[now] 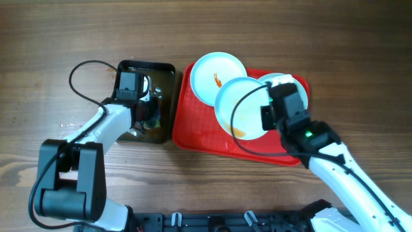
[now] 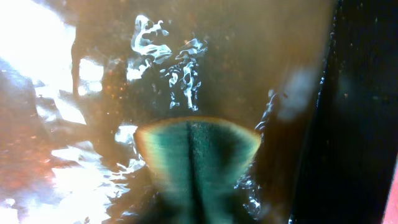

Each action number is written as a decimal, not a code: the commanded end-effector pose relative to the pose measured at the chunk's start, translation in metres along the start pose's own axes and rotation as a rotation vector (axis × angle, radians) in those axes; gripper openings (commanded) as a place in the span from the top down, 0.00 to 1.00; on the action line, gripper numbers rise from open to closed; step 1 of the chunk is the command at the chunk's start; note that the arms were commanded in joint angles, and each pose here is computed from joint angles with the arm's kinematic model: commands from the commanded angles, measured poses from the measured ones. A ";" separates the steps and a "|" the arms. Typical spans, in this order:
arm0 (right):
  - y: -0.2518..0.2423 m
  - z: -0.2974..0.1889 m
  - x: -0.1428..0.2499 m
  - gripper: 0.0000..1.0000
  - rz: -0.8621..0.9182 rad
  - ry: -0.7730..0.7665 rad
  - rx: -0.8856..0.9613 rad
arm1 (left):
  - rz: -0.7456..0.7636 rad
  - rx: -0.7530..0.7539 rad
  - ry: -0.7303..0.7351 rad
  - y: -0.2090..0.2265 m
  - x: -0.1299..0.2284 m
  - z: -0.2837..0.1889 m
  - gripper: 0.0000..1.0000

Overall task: Clean dirty plates on tray and stack at the side
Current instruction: 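Lift the cleaned front plate with the right gripper and place it right of the tray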

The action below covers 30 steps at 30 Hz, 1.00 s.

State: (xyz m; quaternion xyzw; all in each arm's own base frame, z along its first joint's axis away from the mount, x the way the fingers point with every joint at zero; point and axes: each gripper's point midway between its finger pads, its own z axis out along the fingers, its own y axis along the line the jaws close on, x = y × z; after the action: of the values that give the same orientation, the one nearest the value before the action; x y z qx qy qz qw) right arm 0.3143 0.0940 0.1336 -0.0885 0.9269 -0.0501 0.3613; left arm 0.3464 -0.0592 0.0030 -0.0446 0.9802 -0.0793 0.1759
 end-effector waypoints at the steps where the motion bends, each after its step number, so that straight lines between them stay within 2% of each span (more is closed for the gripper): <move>1: -0.004 -0.013 -0.026 0.96 -0.108 -0.107 0.131 | -0.016 -0.008 0.048 0.004 0.015 0.008 0.40; 4: 0.002 -0.022 -0.032 0.95 -0.202 -0.145 0.195 | -0.016 -0.008 0.049 0.004 0.015 0.007 0.34; 6: 0.003 -0.029 -0.037 0.96 -0.274 -0.173 0.244 | -0.016 -0.008 0.049 0.004 0.015 0.007 0.25; 8: 0.012 -0.035 -0.044 0.96 -0.407 -0.200 0.263 | -0.016 -0.008 0.049 0.004 0.015 0.007 0.34; 10: 0.013 -0.044 -0.052 0.96 -0.476 -0.234 0.328 | -0.016 -0.008 0.049 0.004 0.015 0.007 0.28; 12: 0.014 -0.052 -0.058 0.96 -0.512 -0.259 0.377 | -0.015 -0.008 0.049 0.004 0.015 0.007 0.31; 14: 0.012 -0.057 -0.062 0.96 -0.527 -0.273 0.417 | -0.015 -0.008 0.049 0.004 0.015 0.007 0.27; 15: 0.007 -0.061 -0.065 0.96 -0.513 -0.282 0.459 | -0.015 -0.008 0.049 0.004 0.015 0.007 0.36; 16: -0.001 -0.066 -0.068 0.96 -0.490 -0.290 0.514 | -0.015 -0.008 0.049 0.004 0.015 0.007 0.59; 18: -0.010 -0.075 -0.077 0.96 -0.430 -0.325 0.580 | -0.015 -0.008 0.049 0.004 0.015 0.007 0.96; 20: -0.009 -0.078 -0.083 0.96 -0.369 -0.363 0.569 | -0.015 -0.008 0.049 0.004 0.015 0.007 0.96; 21: -0.009 -0.078 -0.085 0.96 -0.333 -0.378 0.563 | -0.015 -0.008 0.049 0.004 0.015 0.007 0.70; 24: -0.013 -0.076 -0.081 0.96 -0.162 -0.406 0.534 | -0.015 -0.008 0.049 0.004 0.015 0.007 0.45; 27: -0.021 -0.061 -0.069 0.96 -0.002 -0.377 0.470 | -0.016 -0.010 0.056 0.005 0.017 0.007 0.43; 30: -0.044 -0.033 -0.047 0.96 0.197 -0.265 0.390 | -0.017 -0.012 0.065 0.005 0.019 0.007 0.41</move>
State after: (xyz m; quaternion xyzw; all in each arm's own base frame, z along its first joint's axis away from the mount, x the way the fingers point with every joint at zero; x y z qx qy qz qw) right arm 0.3234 0.0747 0.2092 -0.0441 0.8200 -0.2772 0.4988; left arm 0.3463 -0.0603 0.0041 -0.0469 0.9799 -0.0832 0.1753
